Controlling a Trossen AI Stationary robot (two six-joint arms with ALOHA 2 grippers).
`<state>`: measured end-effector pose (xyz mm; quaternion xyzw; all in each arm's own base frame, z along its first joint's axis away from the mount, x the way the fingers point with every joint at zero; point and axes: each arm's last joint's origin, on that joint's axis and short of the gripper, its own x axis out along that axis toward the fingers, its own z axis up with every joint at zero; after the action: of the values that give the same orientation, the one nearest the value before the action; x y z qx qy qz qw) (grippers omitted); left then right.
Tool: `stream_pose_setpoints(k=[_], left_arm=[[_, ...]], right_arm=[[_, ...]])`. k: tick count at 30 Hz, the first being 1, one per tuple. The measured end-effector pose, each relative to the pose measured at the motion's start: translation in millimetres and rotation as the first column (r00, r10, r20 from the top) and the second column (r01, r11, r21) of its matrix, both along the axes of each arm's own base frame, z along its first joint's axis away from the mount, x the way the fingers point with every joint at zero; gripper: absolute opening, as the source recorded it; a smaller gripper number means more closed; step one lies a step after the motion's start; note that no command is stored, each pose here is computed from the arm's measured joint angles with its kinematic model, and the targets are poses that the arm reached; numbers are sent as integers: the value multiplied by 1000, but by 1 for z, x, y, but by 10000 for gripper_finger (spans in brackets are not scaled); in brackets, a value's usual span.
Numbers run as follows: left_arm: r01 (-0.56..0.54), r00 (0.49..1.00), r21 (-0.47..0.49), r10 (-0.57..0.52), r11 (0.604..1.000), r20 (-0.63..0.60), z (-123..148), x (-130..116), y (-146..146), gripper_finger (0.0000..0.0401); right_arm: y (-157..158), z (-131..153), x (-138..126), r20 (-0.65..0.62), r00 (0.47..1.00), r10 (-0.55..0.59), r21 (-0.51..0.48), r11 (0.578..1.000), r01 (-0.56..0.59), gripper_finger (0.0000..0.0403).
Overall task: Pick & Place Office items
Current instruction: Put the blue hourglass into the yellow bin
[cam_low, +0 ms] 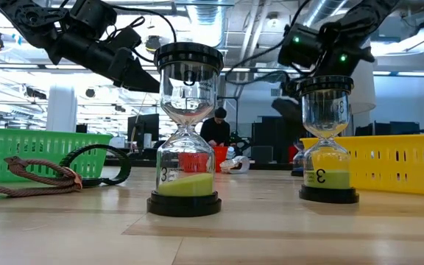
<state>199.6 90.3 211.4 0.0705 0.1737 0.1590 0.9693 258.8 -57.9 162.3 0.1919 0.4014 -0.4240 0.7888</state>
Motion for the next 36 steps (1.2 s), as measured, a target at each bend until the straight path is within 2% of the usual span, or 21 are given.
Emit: stream_pose_setpoints(k=[7, 29, 36], left_arm=[[0, 1000, 1, 0, 1000, 2, 0, 0, 0, 237], [1, 1000, 7, -1, 1000, 9, 1, 0, 0, 237], [1, 1000, 7, -1, 1000, 10, 1, 0, 0, 237]], right_arm=[[-1, -8, 5, -31, 999, 29, -10, 1000, -30, 260], [-2, -2, 7, -11, 997, 71, -40, 997, -72, 260], [-2, -2, 7, -12, 997, 71, -40, 997, -71, 232]])
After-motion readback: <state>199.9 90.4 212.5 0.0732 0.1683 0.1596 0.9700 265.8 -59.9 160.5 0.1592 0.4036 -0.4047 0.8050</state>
